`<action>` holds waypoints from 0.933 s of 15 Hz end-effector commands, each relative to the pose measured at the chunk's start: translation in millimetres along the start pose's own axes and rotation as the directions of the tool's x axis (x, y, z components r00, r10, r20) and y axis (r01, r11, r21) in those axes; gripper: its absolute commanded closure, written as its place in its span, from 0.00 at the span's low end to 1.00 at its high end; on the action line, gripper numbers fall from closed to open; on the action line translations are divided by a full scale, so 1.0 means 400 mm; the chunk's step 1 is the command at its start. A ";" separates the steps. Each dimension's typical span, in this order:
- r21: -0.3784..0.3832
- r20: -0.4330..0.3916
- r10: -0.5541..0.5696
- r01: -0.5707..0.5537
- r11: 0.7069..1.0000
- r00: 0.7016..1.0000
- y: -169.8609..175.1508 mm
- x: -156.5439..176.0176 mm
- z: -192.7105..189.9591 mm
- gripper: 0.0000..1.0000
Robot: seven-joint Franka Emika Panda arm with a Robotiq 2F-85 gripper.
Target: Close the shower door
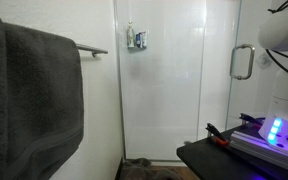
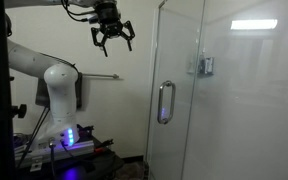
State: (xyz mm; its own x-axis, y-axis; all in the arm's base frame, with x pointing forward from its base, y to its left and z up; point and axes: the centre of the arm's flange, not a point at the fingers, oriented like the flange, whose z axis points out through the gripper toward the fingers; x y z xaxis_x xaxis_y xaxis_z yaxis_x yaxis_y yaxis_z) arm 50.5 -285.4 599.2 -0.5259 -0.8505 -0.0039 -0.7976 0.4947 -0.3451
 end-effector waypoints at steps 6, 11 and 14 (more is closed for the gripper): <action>0.090 -0.025 0.269 -0.266 0.960 0.963 -0.102 0.007 0.062 0.00; 0.203 0.033 0.479 -0.475 0.856 0.877 -0.220 0.006 0.123 0.00; 0.192 0.059 0.452 -0.455 0.870 0.890 -0.214 -0.003 0.115 0.00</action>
State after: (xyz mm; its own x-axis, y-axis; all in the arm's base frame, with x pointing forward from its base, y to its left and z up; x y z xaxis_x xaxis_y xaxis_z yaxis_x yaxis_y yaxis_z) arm 133.7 -335.0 585.3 -0.8115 -0.5432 -0.2155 -0.3976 0.7834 -0.4776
